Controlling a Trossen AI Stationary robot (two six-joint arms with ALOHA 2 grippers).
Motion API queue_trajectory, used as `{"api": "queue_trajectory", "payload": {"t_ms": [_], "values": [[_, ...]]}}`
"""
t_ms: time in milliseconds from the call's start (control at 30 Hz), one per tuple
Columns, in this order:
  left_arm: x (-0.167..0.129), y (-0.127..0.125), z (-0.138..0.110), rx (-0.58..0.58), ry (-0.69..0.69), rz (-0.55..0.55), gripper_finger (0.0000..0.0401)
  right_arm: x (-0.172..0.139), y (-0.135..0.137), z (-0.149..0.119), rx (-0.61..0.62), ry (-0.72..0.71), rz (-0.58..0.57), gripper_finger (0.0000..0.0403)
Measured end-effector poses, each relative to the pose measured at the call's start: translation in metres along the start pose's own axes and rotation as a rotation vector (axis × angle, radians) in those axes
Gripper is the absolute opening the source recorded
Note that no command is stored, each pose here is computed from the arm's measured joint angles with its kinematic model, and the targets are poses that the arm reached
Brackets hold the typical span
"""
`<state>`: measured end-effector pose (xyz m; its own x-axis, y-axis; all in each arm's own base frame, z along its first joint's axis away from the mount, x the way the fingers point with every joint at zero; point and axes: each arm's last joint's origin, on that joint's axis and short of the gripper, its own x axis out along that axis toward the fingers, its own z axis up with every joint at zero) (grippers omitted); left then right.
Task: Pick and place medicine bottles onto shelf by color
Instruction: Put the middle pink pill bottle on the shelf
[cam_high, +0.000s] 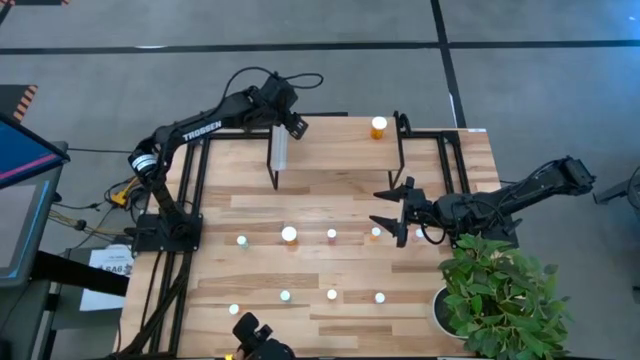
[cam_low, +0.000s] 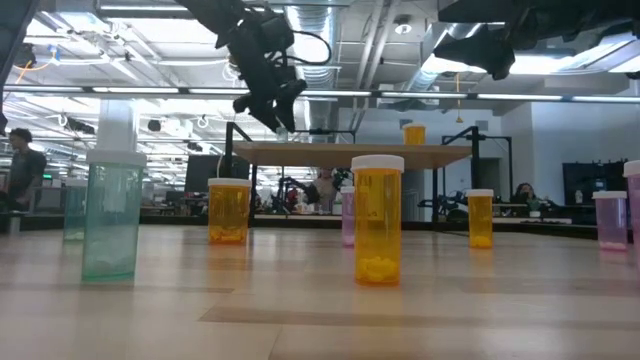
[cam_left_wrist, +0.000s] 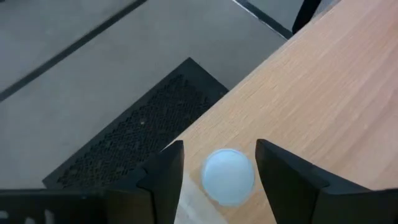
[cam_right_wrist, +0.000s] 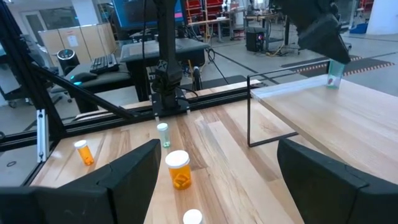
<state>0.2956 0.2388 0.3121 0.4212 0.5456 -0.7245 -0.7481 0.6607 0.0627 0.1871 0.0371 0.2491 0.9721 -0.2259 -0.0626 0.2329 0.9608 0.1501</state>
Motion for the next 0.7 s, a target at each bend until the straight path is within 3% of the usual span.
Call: {"api": "queue_trajectory", "payload": {"t_ms": [367,567,700], "values": [[-0.029,0.002,0.012,0.054,0.014,0.042,0.0187,-0.003,0.006,-0.002,-0.002,0.016,0.032,0.0345],[-0.088,-0.013,0.019,0.112,-0.154,0.076,0.0177,-0.003,0.005,-0.004,0.002,0.029,0.03,0.0341],[-0.125,-0.031,0.003,0.148,-0.208,-0.017,0.0167,-0.004,0.008,-0.005,0.005,0.041,0.044,0.0343]]}}
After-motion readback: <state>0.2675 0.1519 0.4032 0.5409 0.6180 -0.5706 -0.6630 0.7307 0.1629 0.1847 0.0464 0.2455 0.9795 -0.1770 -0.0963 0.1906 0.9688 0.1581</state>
